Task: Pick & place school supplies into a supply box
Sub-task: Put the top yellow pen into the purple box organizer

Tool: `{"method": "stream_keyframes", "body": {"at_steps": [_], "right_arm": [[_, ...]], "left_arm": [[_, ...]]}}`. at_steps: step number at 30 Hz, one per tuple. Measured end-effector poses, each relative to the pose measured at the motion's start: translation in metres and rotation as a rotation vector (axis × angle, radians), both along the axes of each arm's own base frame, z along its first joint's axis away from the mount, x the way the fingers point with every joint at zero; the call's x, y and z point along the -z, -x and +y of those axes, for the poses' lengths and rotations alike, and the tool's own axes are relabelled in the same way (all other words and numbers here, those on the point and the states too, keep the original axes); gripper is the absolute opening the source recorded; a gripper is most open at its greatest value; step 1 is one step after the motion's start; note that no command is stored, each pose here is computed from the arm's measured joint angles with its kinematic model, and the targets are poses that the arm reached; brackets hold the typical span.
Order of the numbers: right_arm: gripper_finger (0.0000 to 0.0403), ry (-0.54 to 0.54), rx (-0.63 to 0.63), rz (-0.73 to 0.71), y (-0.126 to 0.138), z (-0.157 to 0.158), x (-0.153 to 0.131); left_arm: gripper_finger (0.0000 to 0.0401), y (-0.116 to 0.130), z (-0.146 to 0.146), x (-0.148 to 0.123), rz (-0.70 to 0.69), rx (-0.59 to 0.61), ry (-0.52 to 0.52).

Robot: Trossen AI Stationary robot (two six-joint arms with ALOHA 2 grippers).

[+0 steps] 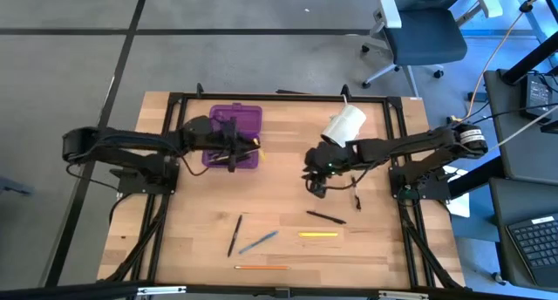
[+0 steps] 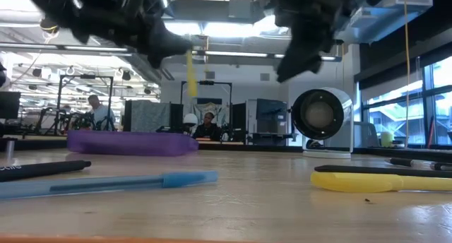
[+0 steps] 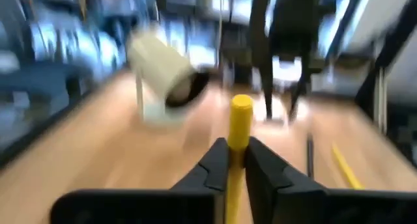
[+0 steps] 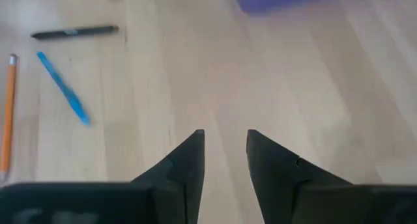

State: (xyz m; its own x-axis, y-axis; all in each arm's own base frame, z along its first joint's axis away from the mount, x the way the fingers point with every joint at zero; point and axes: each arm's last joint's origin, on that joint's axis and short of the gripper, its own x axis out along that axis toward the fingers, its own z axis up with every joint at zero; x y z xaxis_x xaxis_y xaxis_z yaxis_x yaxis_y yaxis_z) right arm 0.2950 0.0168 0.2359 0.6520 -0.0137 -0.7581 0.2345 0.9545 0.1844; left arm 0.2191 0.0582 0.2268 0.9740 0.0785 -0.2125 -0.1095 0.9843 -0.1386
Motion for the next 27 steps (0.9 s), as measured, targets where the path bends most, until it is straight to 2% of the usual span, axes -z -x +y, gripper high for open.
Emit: {"method": "stream_keyframes", "body": {"at_steps": [3, 6, 9, 15, 19, 24, 25, 27], "right_arm": [[0.0119, -0.028, 0.043, 0.059, 0.006, -0.001, 0.002], [0.0119, -0.031, 0.051, 0.061, 0.006, -0.001, 0.003], [0.0119, -0.032, 0.051, 0.062, 0.006, -0.001, 0.003], [0.0119, -0.049, 0.054, 0.075, 0.007, 0.000, 0.004], [0.0119, -0.144, 0.067, 0.099, 0.008, 0.002, 0.005], [0.0119, -0.260, -0.003, 0.136, 0.010, 0.008, 0.005], [0.0119, -0.295, 0.010, 0.159, 0.012, 0.010, 0.006], [0.0119, -0.368, 0.120, 0.244, 0.018, 0.013, 0.009]], "left_arm": [[0.0017, 0.001, 0.000, -0.019, 0.263, -0.057, -0.007], [0.0017, 0.004, 0.001, -0.035, 0.523, -0.187, -0.047], [0.0017, 0.001, 0.002, -0.038, 0.707, -0.246, -0.072], [0.0017, -0.015, 0.014, -0.013, 0.969, -0.201, -0.072], [0.0018, -0.024, 0.024, 0.005, 1.120, -0.189, -0.049], [0.0020, -0.037, 0.031, 0.022, 1.203, -0.156, -0.053], [0.0020, -0.040, 0.032, 0.025, 1.212, -0.154, -0.052], [0.0020, -0.042, 0.032, 0.031, 1.240, -0.149, -0.048]]}}
